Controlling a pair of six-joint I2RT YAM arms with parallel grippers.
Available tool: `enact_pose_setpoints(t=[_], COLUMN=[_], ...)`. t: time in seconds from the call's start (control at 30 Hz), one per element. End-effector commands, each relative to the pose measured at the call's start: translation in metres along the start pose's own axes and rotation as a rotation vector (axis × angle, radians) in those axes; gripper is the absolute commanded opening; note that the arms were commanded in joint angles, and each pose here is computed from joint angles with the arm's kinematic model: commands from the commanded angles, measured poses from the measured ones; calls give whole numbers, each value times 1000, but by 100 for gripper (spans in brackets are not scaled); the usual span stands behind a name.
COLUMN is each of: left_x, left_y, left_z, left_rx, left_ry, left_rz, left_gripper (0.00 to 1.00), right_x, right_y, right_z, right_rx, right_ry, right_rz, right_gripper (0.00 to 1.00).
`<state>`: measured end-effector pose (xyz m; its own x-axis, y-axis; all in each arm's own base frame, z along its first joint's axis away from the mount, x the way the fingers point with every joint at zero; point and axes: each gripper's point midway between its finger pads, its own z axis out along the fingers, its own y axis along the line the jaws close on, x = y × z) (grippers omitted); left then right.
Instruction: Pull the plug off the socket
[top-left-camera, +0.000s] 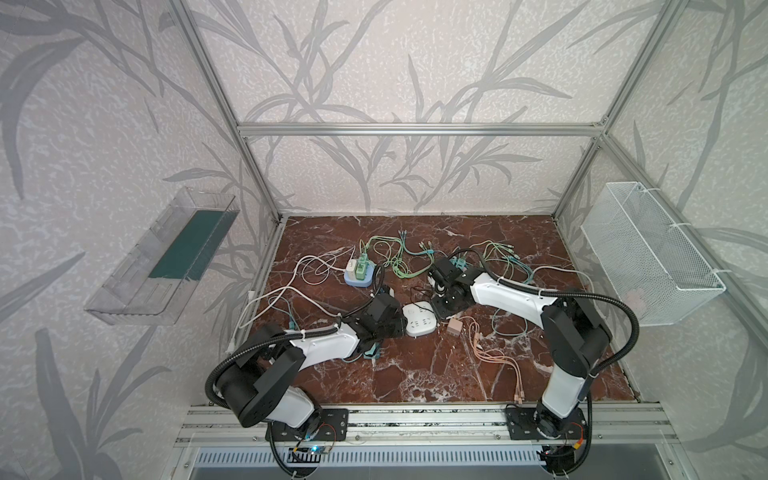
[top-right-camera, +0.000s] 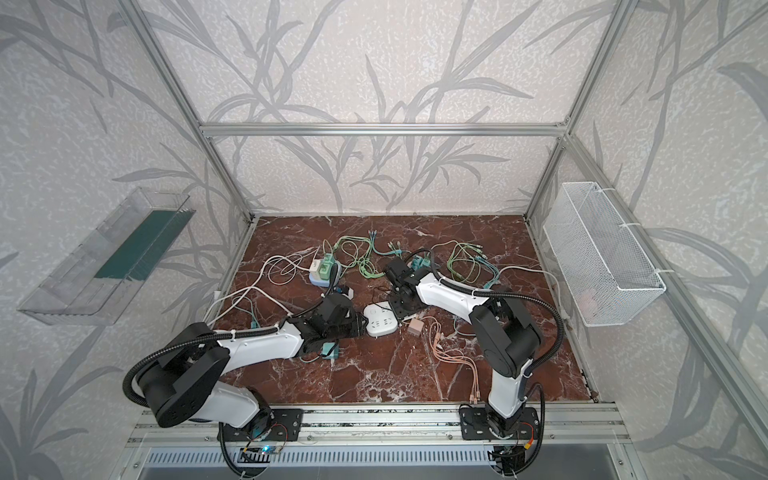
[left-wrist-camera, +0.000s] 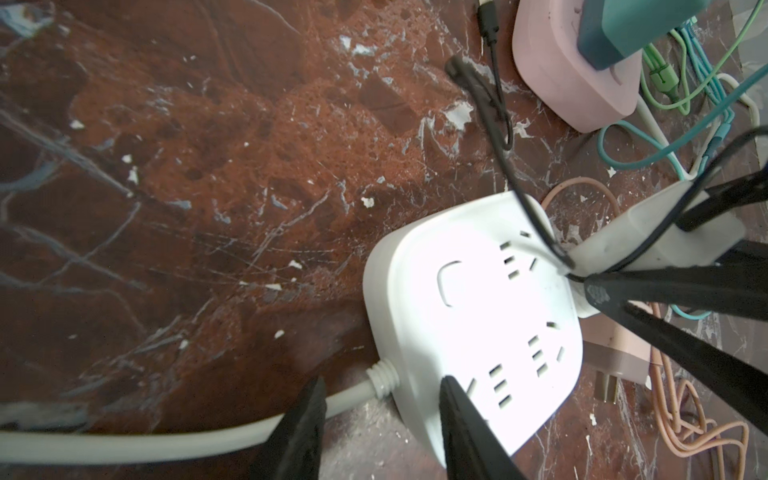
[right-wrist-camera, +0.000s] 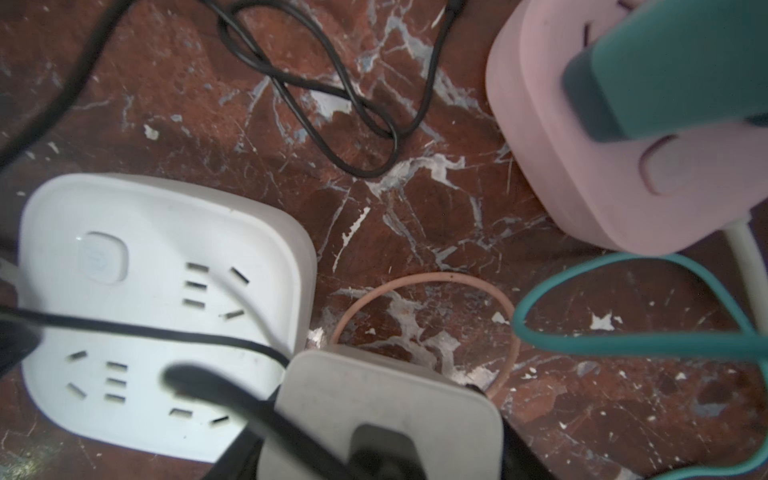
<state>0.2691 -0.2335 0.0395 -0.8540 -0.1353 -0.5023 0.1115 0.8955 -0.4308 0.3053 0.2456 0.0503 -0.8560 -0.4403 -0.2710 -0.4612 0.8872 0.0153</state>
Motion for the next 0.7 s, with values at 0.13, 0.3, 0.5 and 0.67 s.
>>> enact_pose_setpoints(t=[0.13, 0.3, 0.5, 0.67], left_x=[5, -17, -41, -54], left_y=[9, 14, 26, 39], left_z=[-19, -43, -75, -89], left_rx=[-46, -93, -149, -205], left_ry=[19, -75, -181, -183], left_rz=[21, 20, 8, -8], left_gripper=[49, 56, 64, 66], right_x=[18, 18, 13, -4], right_y=[4, 4, 4, 6], right_z=[12, 12, 5, -15], right_rx=[-26, -29, -39, -52], right_ry=[128, 140, 131, 62], right_rz=[4, 22, 54, 78], right_gripper=[64, 68, 75, 78])
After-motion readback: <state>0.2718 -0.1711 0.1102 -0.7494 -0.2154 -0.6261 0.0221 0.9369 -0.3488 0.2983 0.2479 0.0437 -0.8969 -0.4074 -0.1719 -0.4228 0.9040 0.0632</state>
